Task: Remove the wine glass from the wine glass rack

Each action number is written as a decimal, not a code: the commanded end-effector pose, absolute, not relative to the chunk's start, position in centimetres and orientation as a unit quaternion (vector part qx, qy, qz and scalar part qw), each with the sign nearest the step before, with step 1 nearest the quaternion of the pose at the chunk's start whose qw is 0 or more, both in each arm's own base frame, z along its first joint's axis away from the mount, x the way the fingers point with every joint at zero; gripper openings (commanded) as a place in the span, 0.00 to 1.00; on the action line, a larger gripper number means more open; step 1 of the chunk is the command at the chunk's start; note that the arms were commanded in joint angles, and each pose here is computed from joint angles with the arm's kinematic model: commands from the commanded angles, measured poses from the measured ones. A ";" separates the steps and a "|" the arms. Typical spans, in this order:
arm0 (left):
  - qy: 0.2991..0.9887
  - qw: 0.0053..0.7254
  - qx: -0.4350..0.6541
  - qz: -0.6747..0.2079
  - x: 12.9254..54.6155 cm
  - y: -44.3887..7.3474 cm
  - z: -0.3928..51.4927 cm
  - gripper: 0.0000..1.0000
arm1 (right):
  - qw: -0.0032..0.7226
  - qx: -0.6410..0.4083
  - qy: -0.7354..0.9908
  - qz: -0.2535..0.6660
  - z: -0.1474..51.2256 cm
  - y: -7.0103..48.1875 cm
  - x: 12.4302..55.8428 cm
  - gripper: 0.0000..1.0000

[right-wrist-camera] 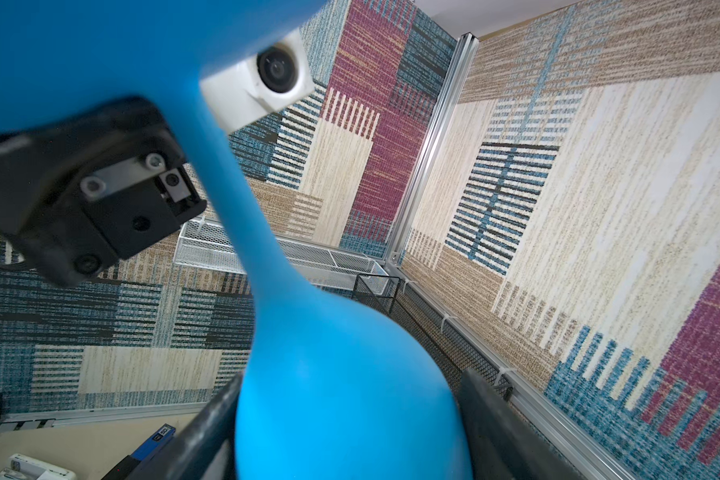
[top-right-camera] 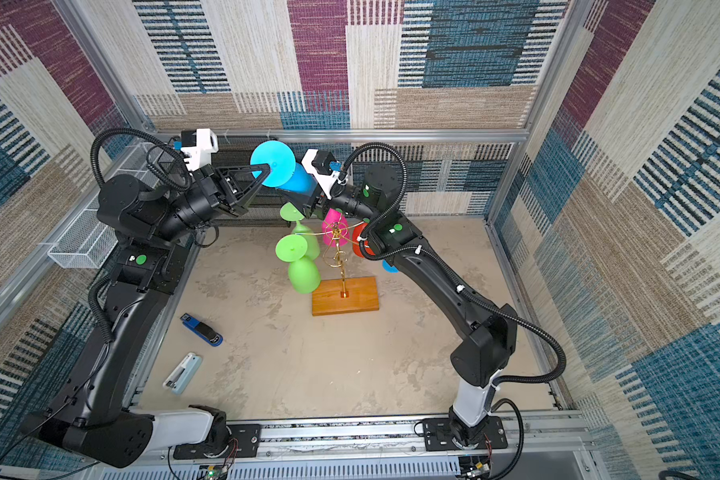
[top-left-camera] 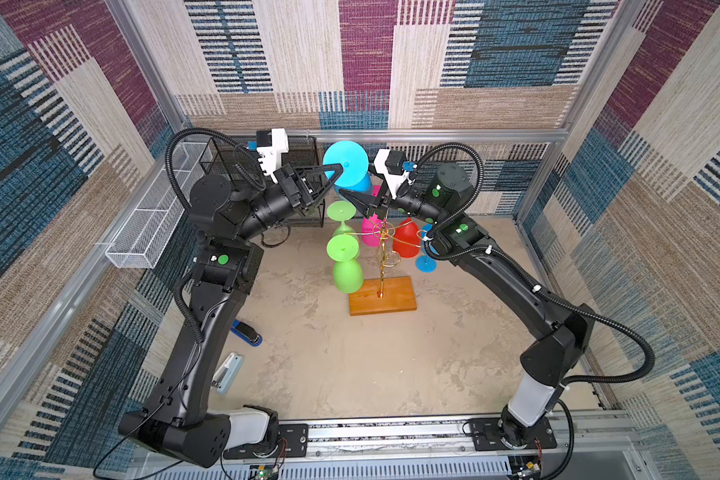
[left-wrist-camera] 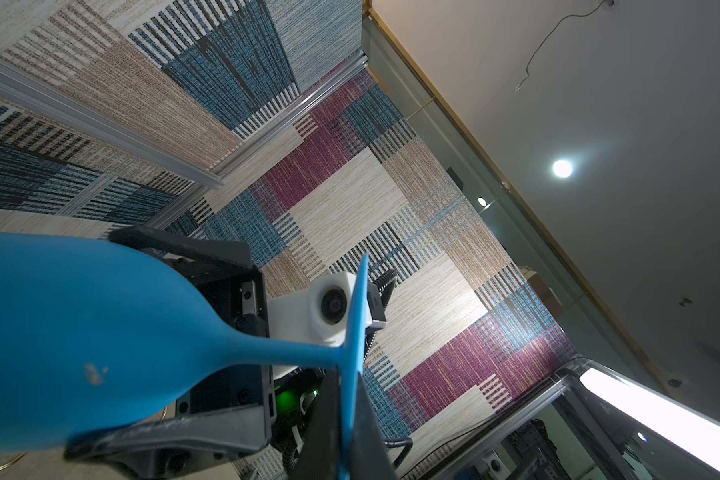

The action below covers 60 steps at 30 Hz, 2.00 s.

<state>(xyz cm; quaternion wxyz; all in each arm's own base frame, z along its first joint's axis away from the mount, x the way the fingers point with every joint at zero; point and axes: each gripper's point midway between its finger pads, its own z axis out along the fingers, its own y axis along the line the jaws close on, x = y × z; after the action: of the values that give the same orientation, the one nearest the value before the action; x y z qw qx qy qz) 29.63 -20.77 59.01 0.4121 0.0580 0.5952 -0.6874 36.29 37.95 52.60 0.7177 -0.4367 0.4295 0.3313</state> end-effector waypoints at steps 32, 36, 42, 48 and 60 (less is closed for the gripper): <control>0.459 0.828 0.231 -0.226 34.8 -15.8 56.7 0.50 | 0.641 -0.324 0.639 0.274 51.7 30.2 34.3 0.47; 0.437 0.847 0.216 -0.214 34.8 -15.2 56.6 0.50 | 0.640 -0.313 0.650 0.263 51.2 29.5 34.3 0.48; 0.430 0.863 0.172 -0.200 34.7 -13.6 56.0 0.50 | 0.648 -0.299 0.647 0.269 51.6 29.1 34.1 0.51; 0.511 0.853 0.065 -0.081 35.5 -8.1 53.9 0.51 | 0.659 -0.292 0.637 0.274 52.9 28.3 33.1 0.60; 0.731 0.680 -0.048 -0.042 33.8 -3.5 39.8 0.51 | 0.669 -0.263 0.646 0.257 51.8 26.1 32.1 0.88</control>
<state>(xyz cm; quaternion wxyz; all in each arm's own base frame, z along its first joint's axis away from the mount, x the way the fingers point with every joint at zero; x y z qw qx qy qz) 33.91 -4.44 44.95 0.7435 -0.0136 0.6669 -0.0476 31.93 26.52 51.38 0.6585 -0.2812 0.6486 0.2582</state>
